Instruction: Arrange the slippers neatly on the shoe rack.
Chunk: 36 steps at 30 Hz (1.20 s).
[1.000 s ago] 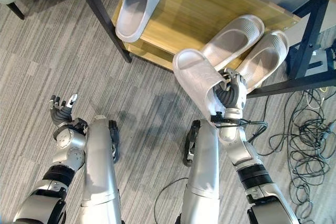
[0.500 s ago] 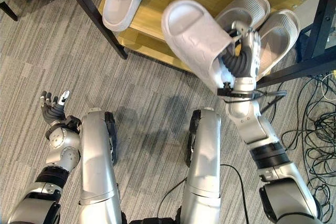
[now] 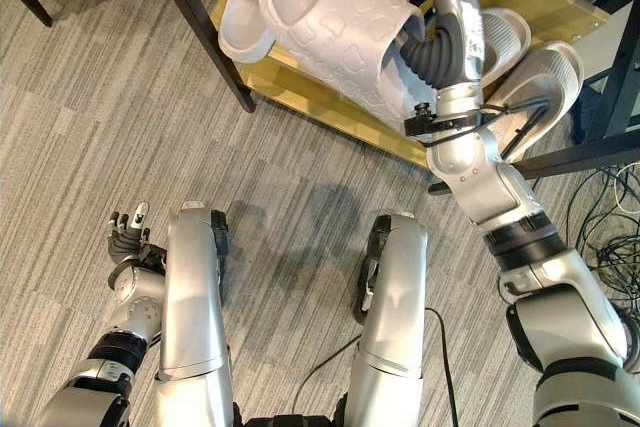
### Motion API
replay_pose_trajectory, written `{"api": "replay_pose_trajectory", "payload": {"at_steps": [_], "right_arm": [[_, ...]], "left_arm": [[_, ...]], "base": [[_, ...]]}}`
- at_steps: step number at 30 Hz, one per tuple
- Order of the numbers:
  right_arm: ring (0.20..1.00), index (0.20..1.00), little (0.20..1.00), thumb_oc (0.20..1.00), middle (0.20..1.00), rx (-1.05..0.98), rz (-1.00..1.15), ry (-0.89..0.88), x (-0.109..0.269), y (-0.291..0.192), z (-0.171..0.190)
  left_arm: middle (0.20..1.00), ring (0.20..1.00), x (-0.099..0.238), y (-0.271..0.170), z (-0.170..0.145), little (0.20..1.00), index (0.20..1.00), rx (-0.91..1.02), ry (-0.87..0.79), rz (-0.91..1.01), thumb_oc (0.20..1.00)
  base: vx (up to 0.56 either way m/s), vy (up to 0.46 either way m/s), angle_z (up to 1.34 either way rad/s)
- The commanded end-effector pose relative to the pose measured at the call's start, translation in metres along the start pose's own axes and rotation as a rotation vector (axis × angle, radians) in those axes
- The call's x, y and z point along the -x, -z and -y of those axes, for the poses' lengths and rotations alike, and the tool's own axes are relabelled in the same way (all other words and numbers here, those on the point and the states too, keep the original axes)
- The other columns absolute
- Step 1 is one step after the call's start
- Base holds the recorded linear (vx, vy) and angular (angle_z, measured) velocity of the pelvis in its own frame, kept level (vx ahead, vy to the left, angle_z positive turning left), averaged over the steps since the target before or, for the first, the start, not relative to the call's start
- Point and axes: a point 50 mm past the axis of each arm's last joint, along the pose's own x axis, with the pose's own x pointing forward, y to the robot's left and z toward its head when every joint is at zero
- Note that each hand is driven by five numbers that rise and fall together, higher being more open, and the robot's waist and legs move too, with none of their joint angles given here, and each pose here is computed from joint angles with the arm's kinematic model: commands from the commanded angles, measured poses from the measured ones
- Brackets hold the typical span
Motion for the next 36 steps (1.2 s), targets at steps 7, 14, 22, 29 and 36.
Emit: {"api": "replay_pose_trajectory", "payload": {"at_steps": [7, 14, 22, 29, 36], "right_arm": [[0.2, 0.2, 0.2, 0.2, 0.2, -0.539, 0.012, 0.082, -0.063, -0.048, 0.022], [0.2, 0.2, 0.2, 0.2, 0.2, -0.651, -0.136, 0.179, -0.086, -0.043, 0.021], [0.2, 0.2, 0.2, 0.2, 0.2, -0.74, -0.239, 0.26, -0.081, -0.037, 0.004], [0.2, 0.2, 0.2, 0.2, 0.2, -0.614, -0.344, 0.327, -0.085, -0.029, -0.003], [0.2, 0.2, 0.2, 0.2, 0.2, -0.662, -0.512, 0.396, -0.082, -0.009, -0.011]], "left_arm": [[1.0, 1.0, 0.004, 0.018, 0.007, 1.0, 1.0, -0.023, 0.05, -0.08, 1.0], [1.0, 1.0, 0.008, 0.025, 0.0, 1.0, 1.0, -0.051, 0.052, -0.116, 1.0], [1.0, 1.0, 0.018, 0.037, -0.011, 1.0, 1.0, -0.076, 0.024, -0.163, 1.0], [1.0, 1.0, 0.018, 0.036, -0.008, 1.0, 1.0, -0.081, 0.028, -0.155, 1.0], [1.0, 1.0, 0.02, 0.036, -0.009, 1.0, 1.0, -0.106, 0.062, -0.16, 1.0]], "base": [[0.01, 0.032, 0.01], [0.02, 0.026, 0.05], [0.01, 0.005, 0.0], [0.0, 0.0, 0.0], [0.01, 0.0, 0.05]]}}
